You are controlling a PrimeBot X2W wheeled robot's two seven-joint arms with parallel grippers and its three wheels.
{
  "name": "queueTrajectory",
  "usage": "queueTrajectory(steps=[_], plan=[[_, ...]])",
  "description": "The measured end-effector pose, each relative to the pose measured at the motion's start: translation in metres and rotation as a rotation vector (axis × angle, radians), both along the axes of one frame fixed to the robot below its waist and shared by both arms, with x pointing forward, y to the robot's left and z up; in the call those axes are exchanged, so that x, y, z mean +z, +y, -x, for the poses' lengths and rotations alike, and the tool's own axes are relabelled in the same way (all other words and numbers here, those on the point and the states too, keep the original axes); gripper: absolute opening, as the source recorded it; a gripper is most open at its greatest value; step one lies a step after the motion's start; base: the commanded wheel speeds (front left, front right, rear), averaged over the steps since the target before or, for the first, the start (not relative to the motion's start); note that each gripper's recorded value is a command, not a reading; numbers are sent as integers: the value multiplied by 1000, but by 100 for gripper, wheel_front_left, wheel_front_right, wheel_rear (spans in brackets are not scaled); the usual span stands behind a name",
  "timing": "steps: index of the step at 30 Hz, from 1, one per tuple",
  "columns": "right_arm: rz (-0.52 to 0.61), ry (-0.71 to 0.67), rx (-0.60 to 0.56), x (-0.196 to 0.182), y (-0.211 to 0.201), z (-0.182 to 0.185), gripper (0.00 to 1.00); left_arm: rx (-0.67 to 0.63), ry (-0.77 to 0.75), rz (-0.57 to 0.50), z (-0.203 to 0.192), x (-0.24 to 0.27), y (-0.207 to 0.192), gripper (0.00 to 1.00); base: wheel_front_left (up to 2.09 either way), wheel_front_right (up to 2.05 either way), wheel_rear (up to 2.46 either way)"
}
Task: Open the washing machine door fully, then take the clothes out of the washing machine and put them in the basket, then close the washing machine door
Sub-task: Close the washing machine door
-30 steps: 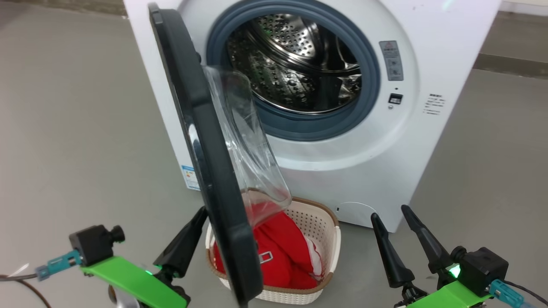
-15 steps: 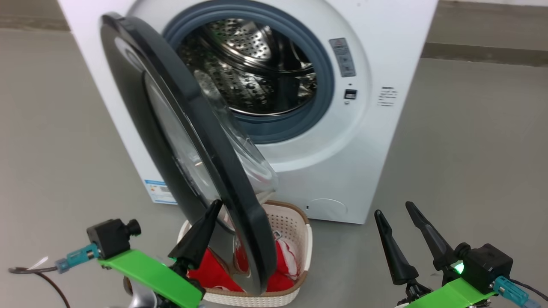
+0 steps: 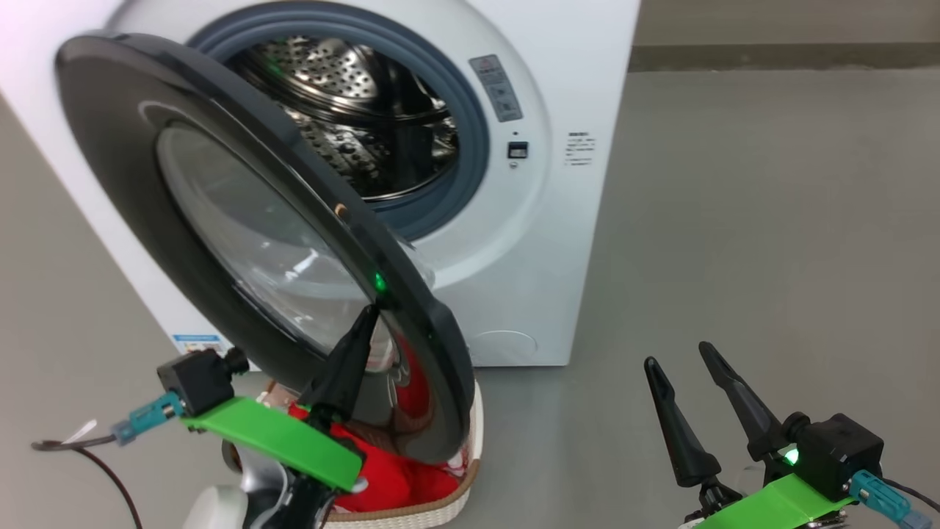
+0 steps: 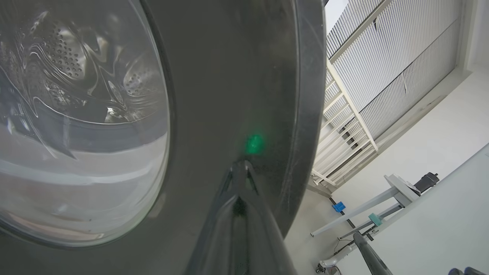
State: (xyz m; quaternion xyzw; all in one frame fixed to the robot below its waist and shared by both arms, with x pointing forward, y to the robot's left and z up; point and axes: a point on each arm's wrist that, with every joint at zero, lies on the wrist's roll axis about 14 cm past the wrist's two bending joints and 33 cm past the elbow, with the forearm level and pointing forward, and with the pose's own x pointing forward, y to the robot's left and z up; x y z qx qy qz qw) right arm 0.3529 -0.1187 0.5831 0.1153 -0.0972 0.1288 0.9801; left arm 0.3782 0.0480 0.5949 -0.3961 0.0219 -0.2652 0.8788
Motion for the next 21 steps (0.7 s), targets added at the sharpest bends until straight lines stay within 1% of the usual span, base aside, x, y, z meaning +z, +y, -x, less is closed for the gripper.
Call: queueTrajectory(steps=[14,21], plan=[[13,32,-75,-8,-24,4,100,22,-16,1,-40,-7,-20,0,0,0,0],[22,47,-121,-12,-37,7,100,10,-27,-6,-59,-7,-35,0,0,0,0]])
